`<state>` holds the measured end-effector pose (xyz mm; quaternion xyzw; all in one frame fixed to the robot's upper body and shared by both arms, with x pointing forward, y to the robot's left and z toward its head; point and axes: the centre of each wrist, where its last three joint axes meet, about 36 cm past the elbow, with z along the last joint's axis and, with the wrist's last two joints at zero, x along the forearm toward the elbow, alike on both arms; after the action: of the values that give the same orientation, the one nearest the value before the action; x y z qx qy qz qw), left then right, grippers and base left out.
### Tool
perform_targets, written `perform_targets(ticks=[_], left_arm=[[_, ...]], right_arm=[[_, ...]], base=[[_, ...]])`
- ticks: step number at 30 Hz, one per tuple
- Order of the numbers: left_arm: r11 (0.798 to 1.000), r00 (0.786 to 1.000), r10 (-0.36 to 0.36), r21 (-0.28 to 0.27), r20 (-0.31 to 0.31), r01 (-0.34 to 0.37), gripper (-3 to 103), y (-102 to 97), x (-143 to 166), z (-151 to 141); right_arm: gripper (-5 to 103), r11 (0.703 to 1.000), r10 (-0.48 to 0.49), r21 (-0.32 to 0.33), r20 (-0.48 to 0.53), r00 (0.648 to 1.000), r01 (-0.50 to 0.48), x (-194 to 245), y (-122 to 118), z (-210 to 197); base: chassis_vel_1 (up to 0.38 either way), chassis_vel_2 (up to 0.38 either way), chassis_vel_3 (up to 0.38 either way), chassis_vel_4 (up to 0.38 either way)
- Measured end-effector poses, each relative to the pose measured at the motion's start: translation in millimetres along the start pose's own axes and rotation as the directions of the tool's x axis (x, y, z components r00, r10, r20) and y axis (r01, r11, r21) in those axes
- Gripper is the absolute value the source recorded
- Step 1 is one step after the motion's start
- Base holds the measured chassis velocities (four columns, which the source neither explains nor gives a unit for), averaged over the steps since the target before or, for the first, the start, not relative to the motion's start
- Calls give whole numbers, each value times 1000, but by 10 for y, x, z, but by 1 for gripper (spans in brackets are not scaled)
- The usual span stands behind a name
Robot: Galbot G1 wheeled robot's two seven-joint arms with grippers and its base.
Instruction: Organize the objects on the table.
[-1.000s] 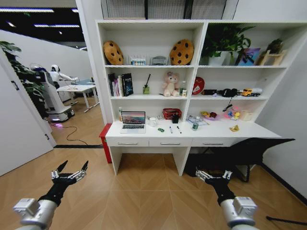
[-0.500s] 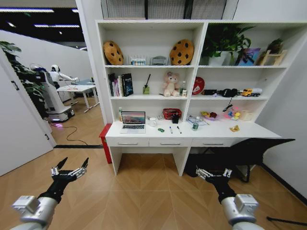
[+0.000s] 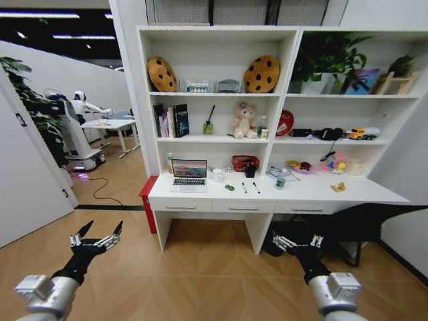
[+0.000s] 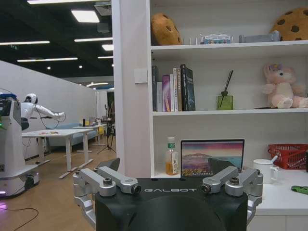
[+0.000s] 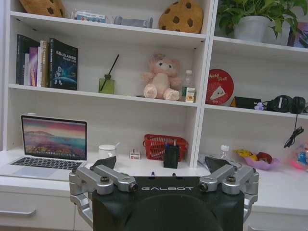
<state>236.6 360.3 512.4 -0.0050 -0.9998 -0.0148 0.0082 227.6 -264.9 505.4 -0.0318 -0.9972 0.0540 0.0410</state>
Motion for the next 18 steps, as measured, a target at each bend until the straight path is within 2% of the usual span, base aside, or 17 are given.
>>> perform_targets(ticks=[5, 18], left_arm=[[1000, 1000, 10, 1, 3, -10, 100, -22, -11, -22], [1000, 1000, 8, 1, -5, -8, 100, -4, -17, -1]], right_arm=[[100, 1000, 1, -3, -1, 1000, -1, 4, 11, 3], [100, 1000, 4, -6, -13, 1000, -5, 6, 37, 53]], base=[[-328, 280, 329, -291], [-355, 359, 355, -352]])
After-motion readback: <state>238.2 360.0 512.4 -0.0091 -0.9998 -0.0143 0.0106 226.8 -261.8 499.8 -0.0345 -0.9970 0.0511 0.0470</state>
